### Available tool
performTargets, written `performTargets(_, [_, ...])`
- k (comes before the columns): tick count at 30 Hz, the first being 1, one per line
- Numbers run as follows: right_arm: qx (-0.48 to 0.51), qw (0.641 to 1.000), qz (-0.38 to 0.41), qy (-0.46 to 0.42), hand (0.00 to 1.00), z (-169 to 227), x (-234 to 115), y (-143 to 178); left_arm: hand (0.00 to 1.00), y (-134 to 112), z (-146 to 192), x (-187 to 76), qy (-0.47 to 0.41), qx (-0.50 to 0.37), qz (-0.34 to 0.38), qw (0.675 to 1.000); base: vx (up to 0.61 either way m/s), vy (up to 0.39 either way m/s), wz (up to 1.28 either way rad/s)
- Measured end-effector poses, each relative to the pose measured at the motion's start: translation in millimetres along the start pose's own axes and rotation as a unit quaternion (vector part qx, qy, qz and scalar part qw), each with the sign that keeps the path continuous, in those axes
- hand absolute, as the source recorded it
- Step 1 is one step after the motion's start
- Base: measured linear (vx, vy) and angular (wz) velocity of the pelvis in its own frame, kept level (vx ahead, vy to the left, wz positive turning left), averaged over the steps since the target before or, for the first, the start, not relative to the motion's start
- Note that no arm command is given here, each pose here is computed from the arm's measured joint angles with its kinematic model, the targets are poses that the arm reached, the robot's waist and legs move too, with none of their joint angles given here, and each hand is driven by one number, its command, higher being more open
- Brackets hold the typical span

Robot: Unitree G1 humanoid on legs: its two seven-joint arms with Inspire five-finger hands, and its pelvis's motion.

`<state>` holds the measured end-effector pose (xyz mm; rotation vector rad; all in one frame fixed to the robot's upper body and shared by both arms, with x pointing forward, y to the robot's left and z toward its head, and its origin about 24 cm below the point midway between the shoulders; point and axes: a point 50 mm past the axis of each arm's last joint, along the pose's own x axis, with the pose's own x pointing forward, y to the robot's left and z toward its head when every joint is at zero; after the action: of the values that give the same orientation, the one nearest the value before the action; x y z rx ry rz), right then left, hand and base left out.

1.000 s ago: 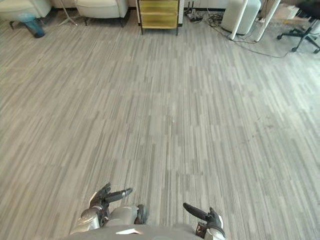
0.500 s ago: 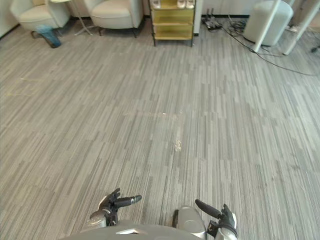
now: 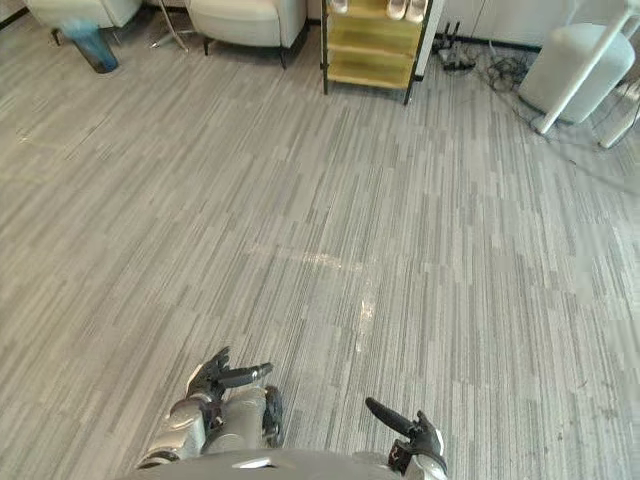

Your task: Pick up cushions and gather them together orderly.

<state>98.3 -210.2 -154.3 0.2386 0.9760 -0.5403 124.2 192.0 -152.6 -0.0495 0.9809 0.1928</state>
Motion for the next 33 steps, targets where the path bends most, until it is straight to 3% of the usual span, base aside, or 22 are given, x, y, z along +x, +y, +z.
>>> performTargets(6, [-0.004,1.000,-0.019,-0.004,1.00,6,3,-13,1.00,-8,-4,-1,0.006,-0.001,-0.015,1.000,0.48,-0.262,0.18])
performTargets(9, [0.008,0.998,-0.037,0.044,1.00,-25,-6,-25,1.00,-15,1,0,-0.007,-0.013,-0.019,1.000,0.36,-0.278,0.64])
performTargets(12, [0.009,0.998,-0.045,0.042,1.00,-26,-8,-32,1.00,-22,10,0,-0.026,-0.048,-0.021,0.998,0.24,-0.162,0.22])
performTargets(21, [0.015,0.999,-0.030,0.025,1.00,-16,-5,-17,1.00,-33,22,0,-0.053,-0.074,-0.028,0.995,0.31,0.082,-0.49])
performTargets(26, [0.030,0.998,-0.007,0.048,1.00,-29,-10,5,1.00,-20,21,1,-0.048,-0.066,-0.015,0.997,0.28,0.174,-0.33])
performTargets(33, [0.021,0.998,-0.002,0.058,1.00,-32,-9,5,1.00,-7,3,0,-0.011,-0.030,-0.006,0.999,0.11,0.043,-0.13])
